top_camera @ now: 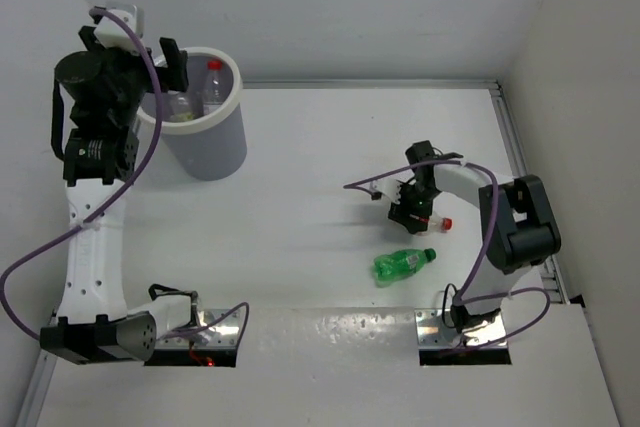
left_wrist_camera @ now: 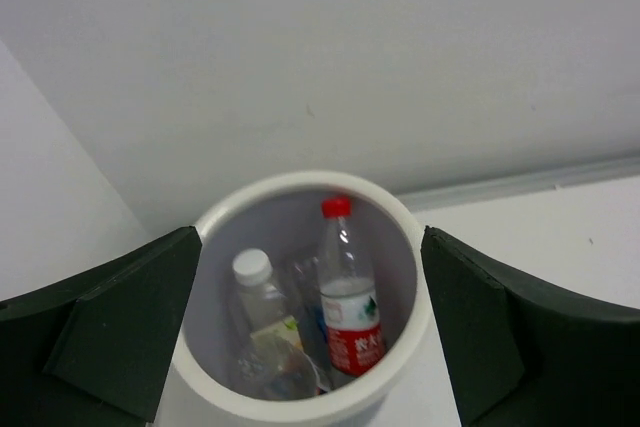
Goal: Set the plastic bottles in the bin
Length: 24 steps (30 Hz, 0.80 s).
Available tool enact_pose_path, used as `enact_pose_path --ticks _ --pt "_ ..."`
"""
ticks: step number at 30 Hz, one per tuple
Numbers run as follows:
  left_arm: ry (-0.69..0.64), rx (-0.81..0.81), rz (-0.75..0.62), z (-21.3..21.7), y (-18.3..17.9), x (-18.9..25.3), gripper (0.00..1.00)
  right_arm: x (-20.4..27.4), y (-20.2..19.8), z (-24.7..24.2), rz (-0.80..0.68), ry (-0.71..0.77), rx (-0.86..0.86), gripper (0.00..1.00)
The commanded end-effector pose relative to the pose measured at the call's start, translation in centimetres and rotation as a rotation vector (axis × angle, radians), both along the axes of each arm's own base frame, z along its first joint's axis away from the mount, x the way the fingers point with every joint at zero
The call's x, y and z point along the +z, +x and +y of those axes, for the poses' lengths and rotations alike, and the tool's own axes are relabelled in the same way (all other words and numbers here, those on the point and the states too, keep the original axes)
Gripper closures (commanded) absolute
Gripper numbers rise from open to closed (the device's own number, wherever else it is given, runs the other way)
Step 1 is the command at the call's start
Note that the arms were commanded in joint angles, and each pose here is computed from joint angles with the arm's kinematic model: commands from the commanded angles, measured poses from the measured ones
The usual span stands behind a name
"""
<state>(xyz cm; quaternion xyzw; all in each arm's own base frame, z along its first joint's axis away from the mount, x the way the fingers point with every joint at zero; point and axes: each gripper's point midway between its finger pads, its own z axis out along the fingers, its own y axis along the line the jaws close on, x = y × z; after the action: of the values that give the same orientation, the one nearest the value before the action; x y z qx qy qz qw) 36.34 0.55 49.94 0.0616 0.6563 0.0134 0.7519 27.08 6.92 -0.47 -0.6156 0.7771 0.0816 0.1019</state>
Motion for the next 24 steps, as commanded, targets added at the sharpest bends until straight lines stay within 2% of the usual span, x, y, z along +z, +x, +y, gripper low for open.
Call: enact_pose_path --ticks 1,4,5,6,7,8,9,10,11,12,13,14,15,16,17,20,21,22,24 --pt "-0.031 -0.082 -0.005 -1.6 -0.6 -0.3 0.0 0.0 2.2 1.1 -0.063 0.011 0.022 0.43" --pt "-0.004 -0.156 -0.016 -2.9 -1.3 -0.4 0.04 2.1 3.7 2.5 -0.066 0.057 0.002 0.57" --pt "0.022 -0.219 -0.007 -4.0 -1.4 -0.9 0.04 2.9 2.8 2.7 -0.023 0.064 -0.037 0.65" --pt "0.049 -0.251 -0.024 -4.5 -1.9 -0.8 0.06 5.2 4.7 3.6 -0.071 0.102 -0.054 0.68" --pt "0.082 -0.285 -0.046 -5.1 -2.7 -0.3 0.06 6.7 4.4 4.8 -0.052 0.164 -0.057 0.71" --pt "0.152 -0.326 -0.055 -5.9 -2.8 -0.6 0.07 7.9 4.6 5.4 -0.05 0.196 -0.097 0.77" --pt "0.207 -0.426 -0.069 -7.8 -3.8 -1.1 0.08 12.0 6.7 6.8 -0.104 0.256 -0.143 0.8" --pt "0.266 -0.482 -0.109 -8.9 -5.3 -0.8 0.08 13.4 5.7 8.3 -0.026 0.328 -0.183 0.84" --pt "0.369 -0.523 -0.132 -9.6 -5.7 -1.9 0.08 14.3 4.8 9.1 0.055 0.349 -0.25 0.91" --pt "0.423 -0.594 -0.166 -11.2 -6.8 -2.3 0.08 20.1 6.3 11.6 0.024 0.485 -0.233 0.95" --pt "0.522 -0.595 -0.225 -11.6 -7.7 -2.1 0.08 20.1 6.4 12.9 0.126 0.511 -0.31 0.97" --pt "0.57 -0.601 -0.221 -11.9 -7.4 -3.6 0.08 23.1 6.0 14.1 0.181 0.555 -0.372 1.0" --pt "0.627 -0.591 -0.218 -11.9 -7.4 -4.6 0.08 26.2 5.9 16.0 0.248 0.657 -0.412 1.0" --pt "0.683 -0.61 -0.231 -12.7 -7.6 -5.5 0.08 27.1 5.5 17.7 0.353 0.73 -0.424 1.0" --pt "0.789 -0.585 -0.244 -12.5 -7.7 -6.9 0.08 27.4 5.2 19.6 0.487 0.817 -0.513 1.0" --pt "0.953 -0.611 -0.325 -13.8 -9.1 -8.1 0.08 29.4 1.6 21.8 0.586 0.882 -0.445 1.0" --pt "0.979 -0.635 -0.328 -14.3 -9.2 -9.3 0.08 30.2 1.2 22.6 0.679 0.902 -0.497 1.0" --pt "1.008 -0.666 -0.361 -15.3 -9.9 -9.6 0.08 30.1 0.4 23.1 0.776 0.955 -0.45 1.0" --pt "1.12 -0.706 -0.415 -16.5 -10.2 -11.4 0.08 32.2 1.1 24.2 0.99 0.983 -0.566 1.0"
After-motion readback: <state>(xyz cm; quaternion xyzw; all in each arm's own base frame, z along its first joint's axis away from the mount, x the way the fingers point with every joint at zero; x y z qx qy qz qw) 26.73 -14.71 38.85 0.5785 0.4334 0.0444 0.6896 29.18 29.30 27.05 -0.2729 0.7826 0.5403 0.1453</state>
